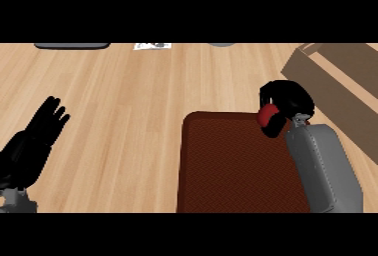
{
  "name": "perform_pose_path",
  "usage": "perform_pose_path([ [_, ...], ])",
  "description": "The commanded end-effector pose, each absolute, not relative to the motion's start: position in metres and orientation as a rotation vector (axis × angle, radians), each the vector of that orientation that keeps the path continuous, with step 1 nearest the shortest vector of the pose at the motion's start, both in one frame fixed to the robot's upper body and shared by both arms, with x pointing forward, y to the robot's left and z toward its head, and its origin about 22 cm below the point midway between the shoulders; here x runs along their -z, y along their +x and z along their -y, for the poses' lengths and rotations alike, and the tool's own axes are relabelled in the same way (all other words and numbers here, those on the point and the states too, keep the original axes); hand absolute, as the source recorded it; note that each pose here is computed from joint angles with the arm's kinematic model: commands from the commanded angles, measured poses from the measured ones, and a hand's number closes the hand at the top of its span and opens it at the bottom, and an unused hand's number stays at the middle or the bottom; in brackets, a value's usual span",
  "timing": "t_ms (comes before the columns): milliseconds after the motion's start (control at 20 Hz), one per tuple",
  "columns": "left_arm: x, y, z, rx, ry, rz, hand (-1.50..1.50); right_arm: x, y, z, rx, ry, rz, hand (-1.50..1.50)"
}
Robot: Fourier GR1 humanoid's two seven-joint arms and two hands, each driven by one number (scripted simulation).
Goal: Pick the tomato from the tray and place it in the cardboard box
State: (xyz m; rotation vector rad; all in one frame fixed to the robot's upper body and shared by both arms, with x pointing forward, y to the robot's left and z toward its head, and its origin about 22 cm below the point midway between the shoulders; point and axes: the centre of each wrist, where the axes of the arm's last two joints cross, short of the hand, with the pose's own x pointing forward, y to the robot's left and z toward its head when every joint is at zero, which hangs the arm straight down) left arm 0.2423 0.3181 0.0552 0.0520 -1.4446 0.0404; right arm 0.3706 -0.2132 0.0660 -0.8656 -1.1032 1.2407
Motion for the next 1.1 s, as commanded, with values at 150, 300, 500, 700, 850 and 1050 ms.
perform_pose_path([
  [150,-0.066,0.242,-0.326,-0.059,0.095,1.453,0.00,-0.149,0.356,0.187,-1.142,-1.001,1.319,1.50],
  [300,-0.049,0.239,-0.332,-0.070,0.070,1.436,0.00,-0.186,0.346,0.195,-1.028,-1.081,1.391,1.50],
  [500,-0.053,0.230,-0.326,-0.041,0.059,1.419,0.00,-0.233,0.327,0.187,-0.843,-1.198,1.445,1.50],
  [700,-0.041,0.248,-0.335,-0.048,0.058,1.441,0.00,-0.254,0.327,0.213,-0.739,-1.275,1.416,1.50],
  [850,-0.056,0.252,-0.315,-0.047,0.053,1.450,0.00,-0.229,0.331,0.238,-0.683,-1.377,1.354,1.50],
  [1050,-0.049,0.242,-0.325,-0.060,0.055,1.431,0.00,-0.269,0.341,0.276,-0.632,-1.361,1.344,1.50],
])
